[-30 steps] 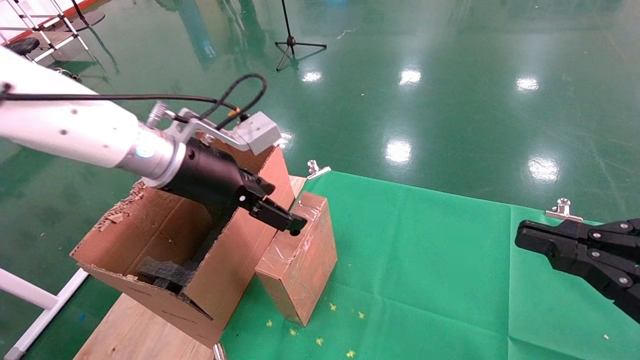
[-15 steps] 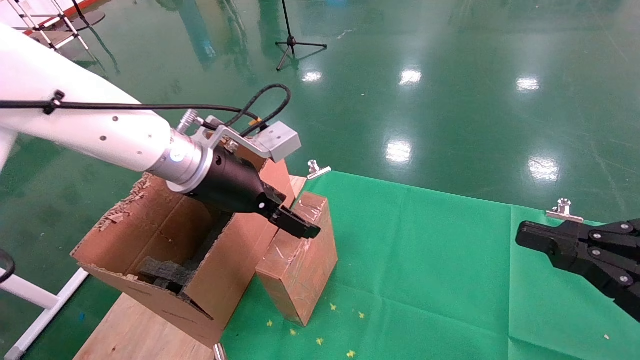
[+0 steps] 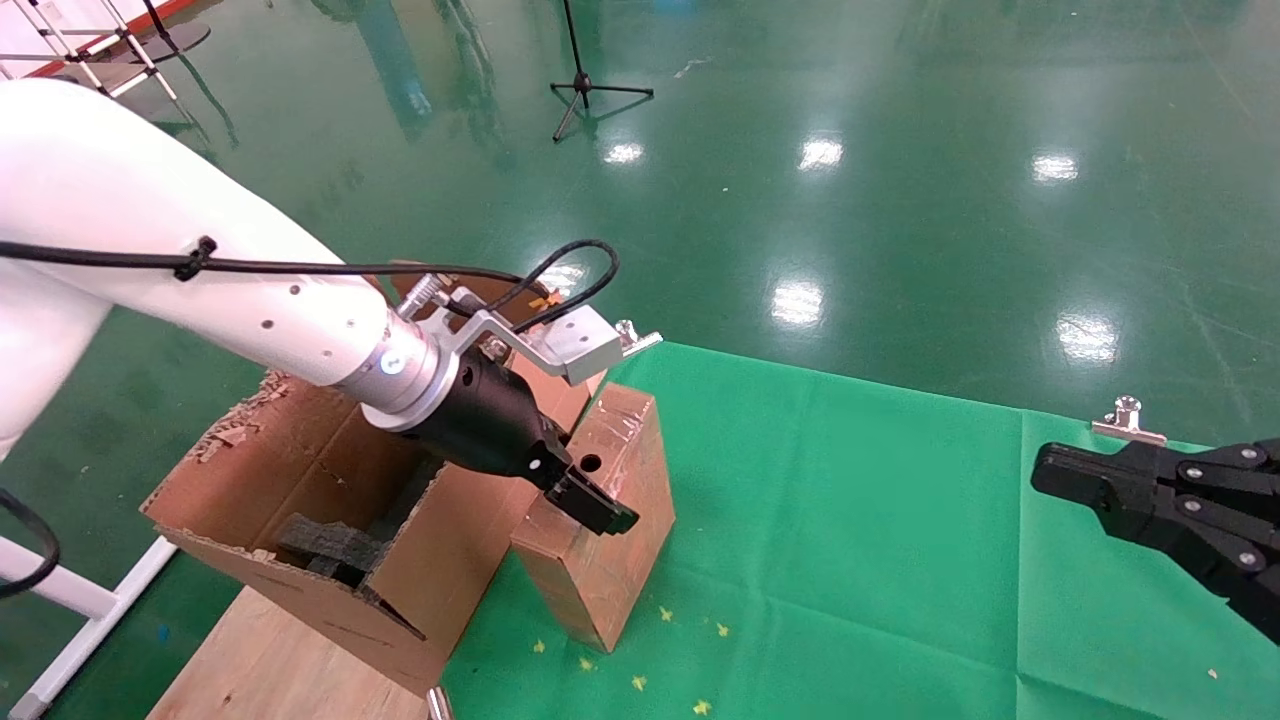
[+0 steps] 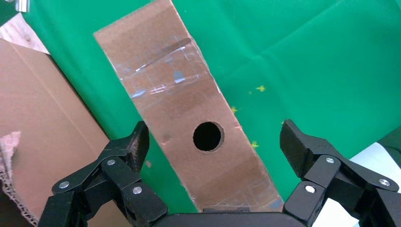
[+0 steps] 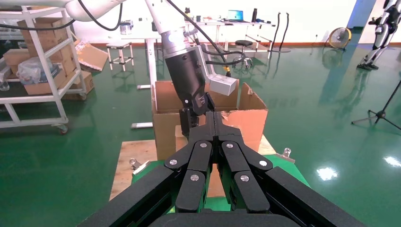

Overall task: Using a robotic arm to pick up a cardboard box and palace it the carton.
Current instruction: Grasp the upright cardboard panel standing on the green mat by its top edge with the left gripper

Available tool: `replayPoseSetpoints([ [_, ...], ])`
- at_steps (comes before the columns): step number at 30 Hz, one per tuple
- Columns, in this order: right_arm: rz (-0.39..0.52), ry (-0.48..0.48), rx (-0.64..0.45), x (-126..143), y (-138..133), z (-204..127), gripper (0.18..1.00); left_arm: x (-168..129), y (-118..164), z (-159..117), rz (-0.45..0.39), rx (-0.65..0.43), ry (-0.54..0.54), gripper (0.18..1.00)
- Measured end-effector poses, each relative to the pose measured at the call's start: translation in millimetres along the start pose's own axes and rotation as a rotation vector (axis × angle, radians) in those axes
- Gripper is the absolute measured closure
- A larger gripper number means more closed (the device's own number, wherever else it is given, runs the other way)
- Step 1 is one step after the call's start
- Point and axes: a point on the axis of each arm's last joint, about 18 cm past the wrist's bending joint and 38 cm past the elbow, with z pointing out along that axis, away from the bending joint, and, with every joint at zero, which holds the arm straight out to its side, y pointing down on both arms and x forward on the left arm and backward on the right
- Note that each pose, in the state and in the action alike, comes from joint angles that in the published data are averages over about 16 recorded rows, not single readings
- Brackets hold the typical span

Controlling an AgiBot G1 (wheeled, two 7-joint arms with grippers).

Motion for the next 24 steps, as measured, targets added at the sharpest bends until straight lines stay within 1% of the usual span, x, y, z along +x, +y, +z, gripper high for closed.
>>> replayPoseSetpoints([
  [8, 0.0, 0.0, 0.0, 0.0, 0.0, 0.0, 0.979, 0.5, -0.1, 1.0, 0.009, -0.006, -0.002, 0.184],
  [14, 0.0, 0.0, 0.0, 0.0, 0.0, 0.0, 0.95, 0.4, -0.4, 0.5, 0.007, -0.003, -0.002, 0.196],
  [20, 0.0, 0.0, 0.0, 0.0, 0.0, 0.0, 0.892, 0.3, -0.6, 0.1, 0.005, -0.001, -0.001, 0.231],
  [24, 0.0, 0.0, 0.0, 0.0, 0.0, 0.0, 0.826, 0.2, -0.7, 0.0, 0.004, 0.0, -0.001, 0.28],
])
